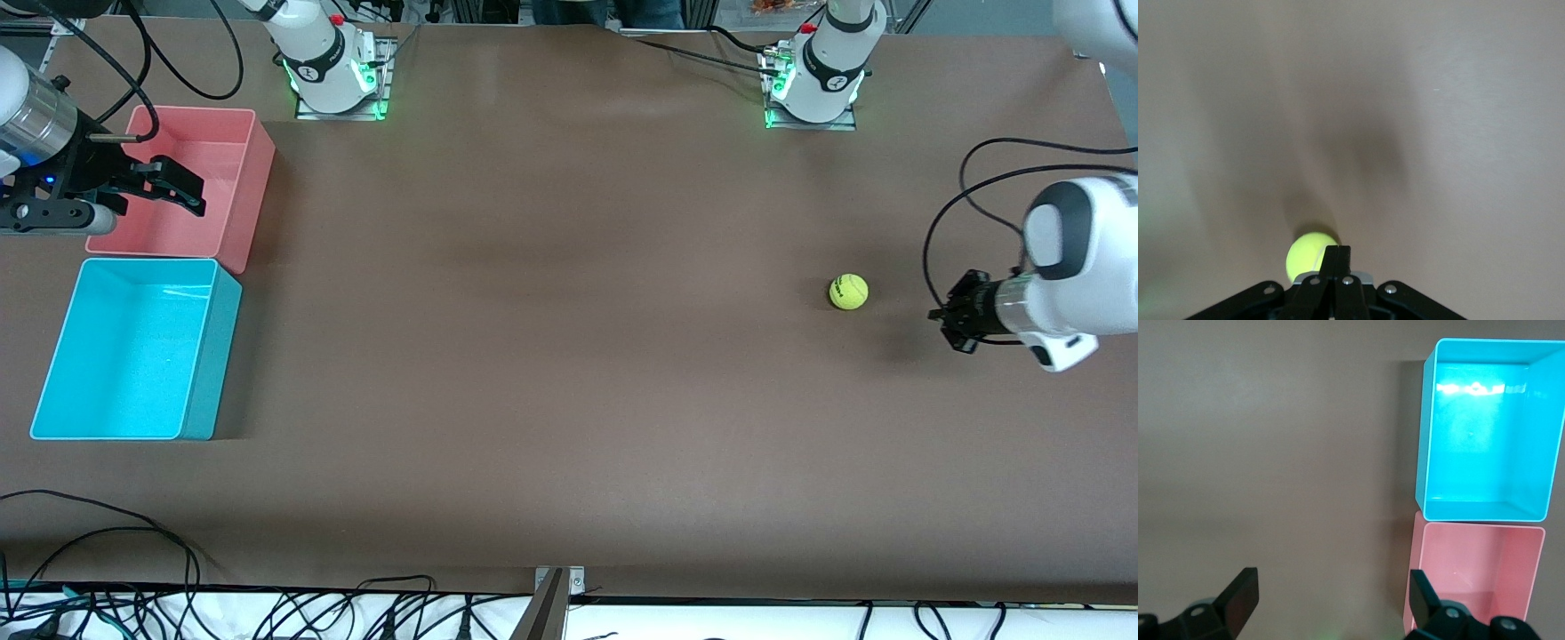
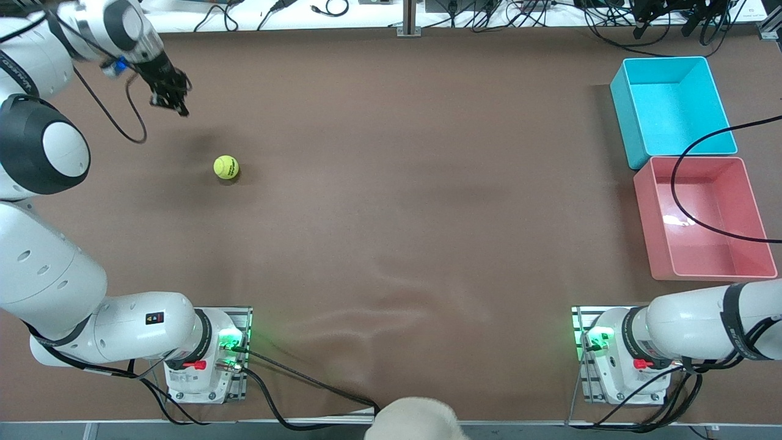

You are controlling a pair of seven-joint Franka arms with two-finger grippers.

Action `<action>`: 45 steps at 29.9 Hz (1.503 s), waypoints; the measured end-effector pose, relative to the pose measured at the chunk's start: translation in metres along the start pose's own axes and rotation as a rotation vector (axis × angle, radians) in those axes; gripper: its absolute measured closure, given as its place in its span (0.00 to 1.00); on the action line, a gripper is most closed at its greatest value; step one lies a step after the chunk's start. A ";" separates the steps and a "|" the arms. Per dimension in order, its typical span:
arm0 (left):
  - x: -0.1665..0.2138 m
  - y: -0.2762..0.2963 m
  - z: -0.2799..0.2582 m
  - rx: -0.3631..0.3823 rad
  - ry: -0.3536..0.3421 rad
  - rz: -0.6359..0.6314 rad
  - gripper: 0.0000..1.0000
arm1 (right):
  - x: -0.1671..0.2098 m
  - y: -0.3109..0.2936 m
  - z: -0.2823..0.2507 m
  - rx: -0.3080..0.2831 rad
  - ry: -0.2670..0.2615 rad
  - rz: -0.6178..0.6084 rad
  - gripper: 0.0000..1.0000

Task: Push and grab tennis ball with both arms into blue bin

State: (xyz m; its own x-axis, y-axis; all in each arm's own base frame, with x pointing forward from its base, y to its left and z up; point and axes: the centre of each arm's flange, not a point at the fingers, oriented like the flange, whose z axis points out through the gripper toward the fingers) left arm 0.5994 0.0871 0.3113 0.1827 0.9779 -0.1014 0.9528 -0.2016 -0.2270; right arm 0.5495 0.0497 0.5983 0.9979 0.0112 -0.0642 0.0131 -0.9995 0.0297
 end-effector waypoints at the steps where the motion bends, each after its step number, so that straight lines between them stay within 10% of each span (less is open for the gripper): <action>1: 0.001 -0.002 0.009 -0.003 0.001 -0.013 0.99 | 0.000 0.000 0.000 0.000 0.000 0.000 0.00; 17: -0.008 -0.045 0.131 -0.087 0.027 -0.172 0.99 | 0.000 0.000 0.000 0.000 0.000 0.000 0.00; 45: 0.096 -0.111 0.127 -0.077 0.080 -0.116 0.99 | 0.000 0.000 0.000 0.000 0.000 0.000 0.00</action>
State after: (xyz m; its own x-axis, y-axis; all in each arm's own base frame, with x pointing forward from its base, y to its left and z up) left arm 0.4798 0.1964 0.2034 0.0860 0.9963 -0.0010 0.9838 -0.0851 -0.1578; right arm 0.5495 0.0499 0.5984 0.9979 0.0115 -0.0639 0.0134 -0.9995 0.0297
